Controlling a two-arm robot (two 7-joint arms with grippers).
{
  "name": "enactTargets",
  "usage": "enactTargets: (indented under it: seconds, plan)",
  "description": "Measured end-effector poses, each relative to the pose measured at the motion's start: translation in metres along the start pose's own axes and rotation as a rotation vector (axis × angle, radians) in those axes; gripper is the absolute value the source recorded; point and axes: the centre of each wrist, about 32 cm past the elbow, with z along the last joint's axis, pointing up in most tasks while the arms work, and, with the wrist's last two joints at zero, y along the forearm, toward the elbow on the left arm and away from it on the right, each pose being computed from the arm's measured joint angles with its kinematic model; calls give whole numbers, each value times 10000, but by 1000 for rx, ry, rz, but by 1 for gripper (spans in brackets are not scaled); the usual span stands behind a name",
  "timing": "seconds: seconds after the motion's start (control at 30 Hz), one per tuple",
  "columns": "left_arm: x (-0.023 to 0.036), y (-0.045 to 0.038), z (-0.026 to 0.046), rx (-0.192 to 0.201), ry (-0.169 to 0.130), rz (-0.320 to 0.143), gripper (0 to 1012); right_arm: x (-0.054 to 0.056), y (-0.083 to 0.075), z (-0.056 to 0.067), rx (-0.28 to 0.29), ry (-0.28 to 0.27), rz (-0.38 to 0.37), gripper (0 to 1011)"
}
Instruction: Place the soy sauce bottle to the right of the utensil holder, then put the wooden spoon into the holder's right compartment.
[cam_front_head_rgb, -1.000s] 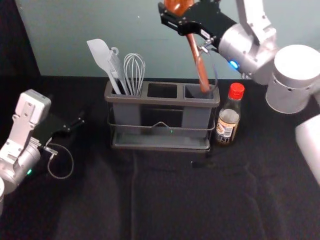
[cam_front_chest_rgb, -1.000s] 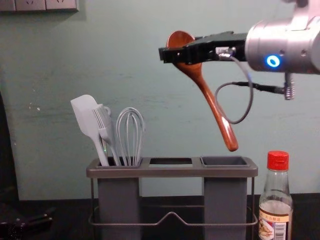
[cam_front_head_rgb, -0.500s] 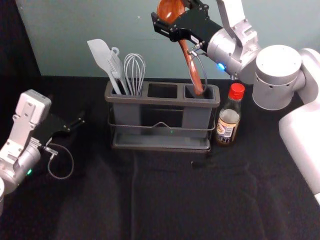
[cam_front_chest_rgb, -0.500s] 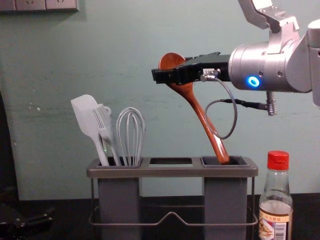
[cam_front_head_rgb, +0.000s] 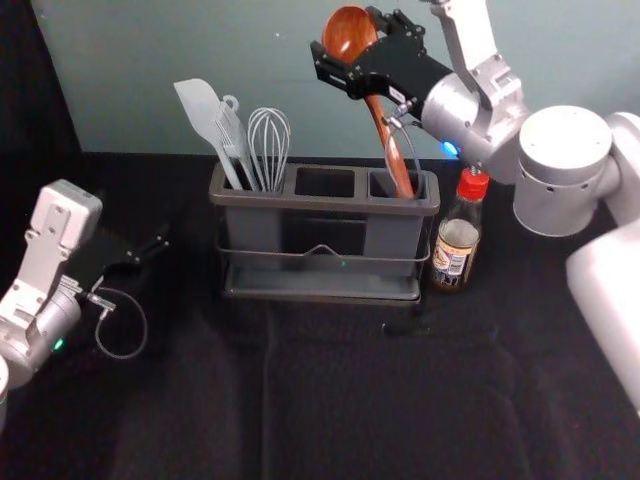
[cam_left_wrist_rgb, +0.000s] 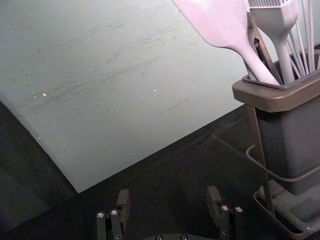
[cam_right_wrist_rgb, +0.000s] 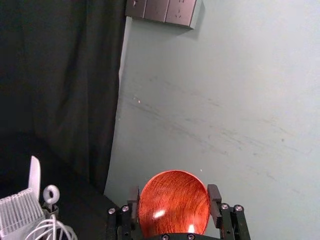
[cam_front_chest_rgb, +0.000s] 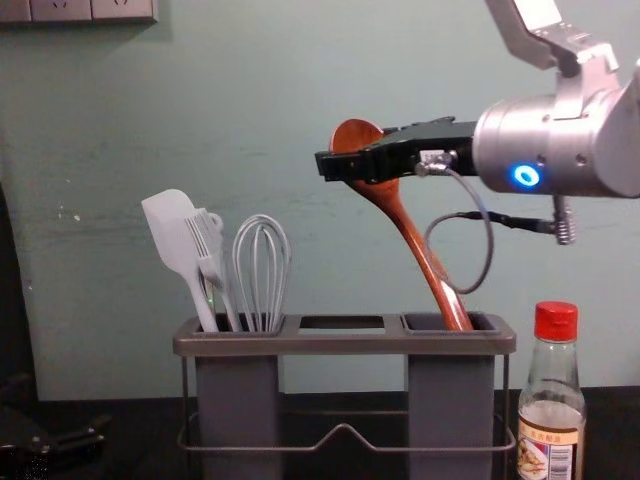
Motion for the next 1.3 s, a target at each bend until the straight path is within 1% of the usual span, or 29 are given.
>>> enactTargets:
  seconds: [0.23,0.33,0.37,0.4,0.57,0.77,0.9,1.0,1.1,1.3]
  plan:
    - [0,0,0,0,0,0,1005,-17,-227,81,-2,7,2,840]
    - [0,0,0,0,0,0,1005,-11,-377,135,0,19,11,840]
    - [0,0,0,0,0,0,1005,-11,-377,135,0,19,11,839]
    - [0,0,0,0,0,0,1005,-7,-434,159,3,23,16,840]
    - [0,0,0,0,0,0,1005,14,-582,203,5,31,23,840]
    - [0,0,0,0,0,0,1005,31,-778,231,-13,40,22,840]
    - [0,0,0,0,0,0,1005,32,-842,211,-27,43,23,840]
    - [0,0,0,0,0,0,1005,27,-895,155,-43,48,21,840]
    - [0,0,0,0,0,0,1005,20,-908,117,-48,51,22,840]
    - [0,0,0,0,0,0,1005,6,-881,-21,-69,65,19,840]
